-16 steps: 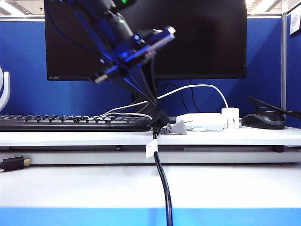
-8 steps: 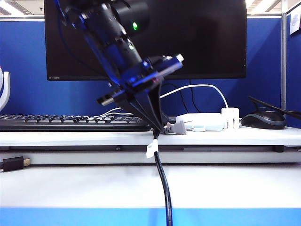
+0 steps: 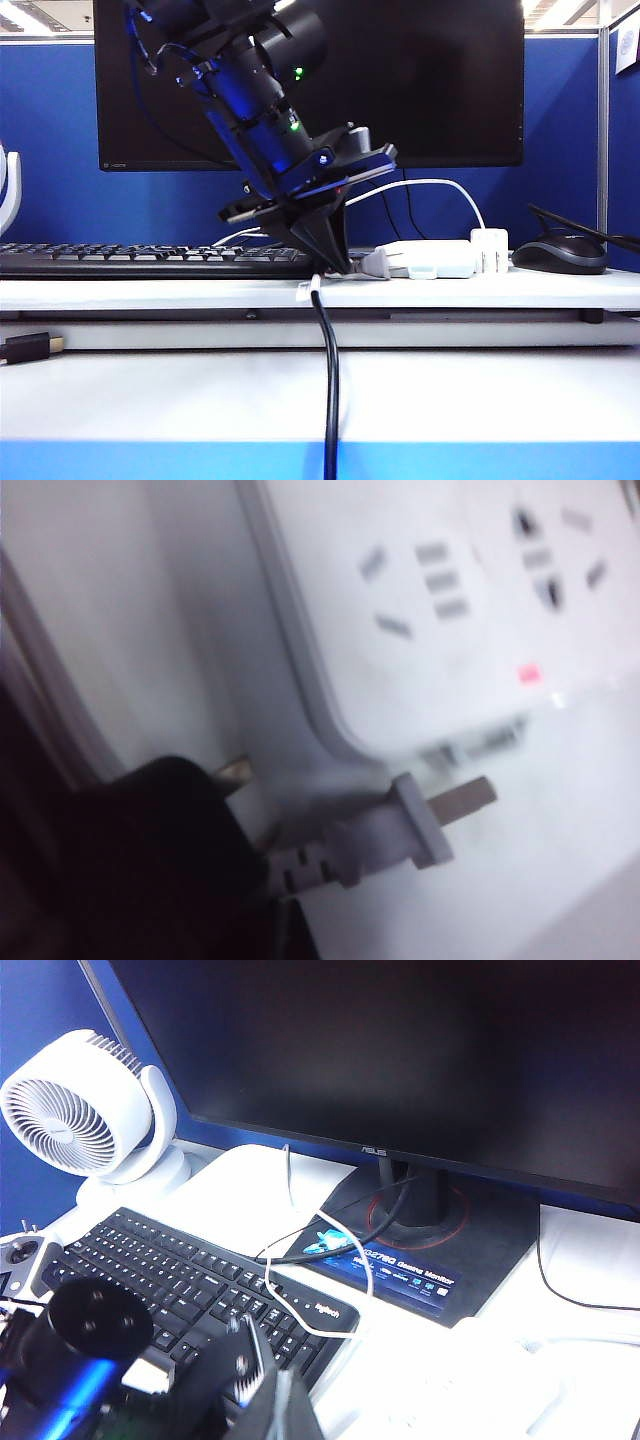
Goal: Unplug the white charger from the socket, then place it next to the socket.
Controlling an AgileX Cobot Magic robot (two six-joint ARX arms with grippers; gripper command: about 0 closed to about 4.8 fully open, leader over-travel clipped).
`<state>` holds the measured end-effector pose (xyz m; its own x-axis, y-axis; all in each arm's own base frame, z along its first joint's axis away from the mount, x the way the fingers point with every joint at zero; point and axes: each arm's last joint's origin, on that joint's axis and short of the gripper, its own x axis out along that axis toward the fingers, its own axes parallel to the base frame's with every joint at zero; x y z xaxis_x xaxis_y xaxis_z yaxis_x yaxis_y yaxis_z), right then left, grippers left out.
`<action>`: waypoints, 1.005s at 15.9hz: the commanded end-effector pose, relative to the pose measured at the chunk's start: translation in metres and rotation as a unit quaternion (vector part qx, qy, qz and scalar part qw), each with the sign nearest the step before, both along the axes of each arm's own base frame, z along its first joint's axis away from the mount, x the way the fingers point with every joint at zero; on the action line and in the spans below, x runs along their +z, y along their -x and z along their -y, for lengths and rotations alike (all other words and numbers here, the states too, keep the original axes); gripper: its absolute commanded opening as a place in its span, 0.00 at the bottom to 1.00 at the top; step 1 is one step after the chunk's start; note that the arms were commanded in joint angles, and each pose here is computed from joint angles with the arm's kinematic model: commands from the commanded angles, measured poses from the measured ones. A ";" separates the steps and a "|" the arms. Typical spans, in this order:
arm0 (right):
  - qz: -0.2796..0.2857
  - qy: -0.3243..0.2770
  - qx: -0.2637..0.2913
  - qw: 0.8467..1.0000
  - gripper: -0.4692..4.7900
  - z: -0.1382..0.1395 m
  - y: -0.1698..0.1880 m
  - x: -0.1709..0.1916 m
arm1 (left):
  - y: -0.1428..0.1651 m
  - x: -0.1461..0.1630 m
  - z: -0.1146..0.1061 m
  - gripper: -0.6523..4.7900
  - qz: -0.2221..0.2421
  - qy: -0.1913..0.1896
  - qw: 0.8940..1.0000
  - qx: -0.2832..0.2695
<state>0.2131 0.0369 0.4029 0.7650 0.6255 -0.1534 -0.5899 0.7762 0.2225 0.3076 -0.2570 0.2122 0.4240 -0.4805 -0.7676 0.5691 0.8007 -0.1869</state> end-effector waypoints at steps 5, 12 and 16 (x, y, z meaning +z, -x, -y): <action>0.007 0.000 0.003 1.000 0.07 0.000 0.002 0.003 | -0.012 0.004 -0.004 0.11 0.035 0.024 0.999 0.012; 0.006 0.000 0.004 1.000 0.07 0.000 0.002 0.003 | -0.012 0.013 0.000 0.11 0.024 0.056 0.998 -0.015; 0.006 0.000 0.004 1.000 0.07 0.000 0.002 0.003 | -0.016 0.029 0.003 0.11 0.034 0.064 0.997 -0.015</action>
<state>0.2130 0.0368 0.4023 0.7638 0.6254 -0.1597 -0.5882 0.7763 0.2265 0.3231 -0.2596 0.2345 0.4462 -0.5766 -0.6844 0.6029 0.7588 -0.2463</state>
